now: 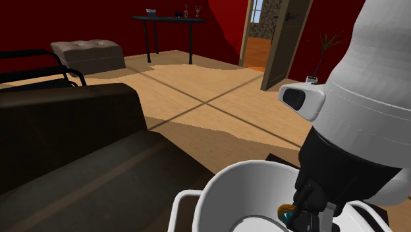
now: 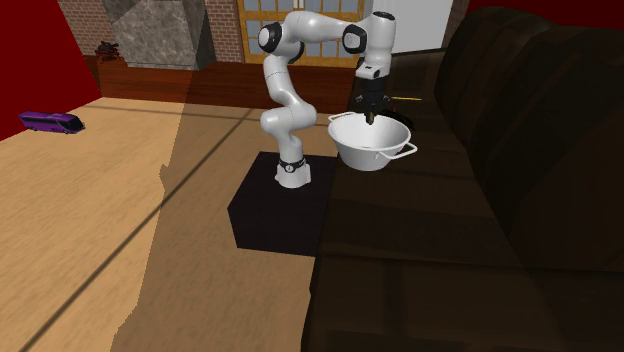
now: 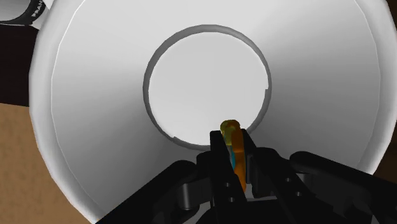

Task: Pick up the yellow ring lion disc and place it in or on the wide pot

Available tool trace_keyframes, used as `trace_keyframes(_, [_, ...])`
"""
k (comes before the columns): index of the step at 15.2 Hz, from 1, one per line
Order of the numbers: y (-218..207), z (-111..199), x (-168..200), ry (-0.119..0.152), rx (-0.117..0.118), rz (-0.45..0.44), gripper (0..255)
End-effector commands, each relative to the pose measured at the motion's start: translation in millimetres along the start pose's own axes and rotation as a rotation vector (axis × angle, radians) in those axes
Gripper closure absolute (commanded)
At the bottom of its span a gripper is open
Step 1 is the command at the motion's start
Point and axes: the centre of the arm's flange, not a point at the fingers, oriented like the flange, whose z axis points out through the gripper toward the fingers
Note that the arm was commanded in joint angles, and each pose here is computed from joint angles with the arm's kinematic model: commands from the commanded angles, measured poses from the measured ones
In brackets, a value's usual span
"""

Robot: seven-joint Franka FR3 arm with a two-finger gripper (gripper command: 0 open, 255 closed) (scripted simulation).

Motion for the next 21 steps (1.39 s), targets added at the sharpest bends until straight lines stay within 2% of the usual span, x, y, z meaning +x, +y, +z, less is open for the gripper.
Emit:
trace_keyframes(1, [0, 11, -1, 0.000, 0.000, 0.000, 255])
trace_keyframes(10, [0, 16, -1, 0.000, 0.000, 0.000, 255])
trace_keyframes(11, [0, 16, -1, 0.000, 0.000, 0.000, 0])
trace_keyframes(16, [0, 16, -1, 0.000, 0.000, 0.000, 0])
trace_keyframes(20, [0, -34, -1, 0.000, 0.000, 0.000, 0])
trace_keyframes(21, [0, -34, -1, 0.000, 0.000, 0.000, 0])
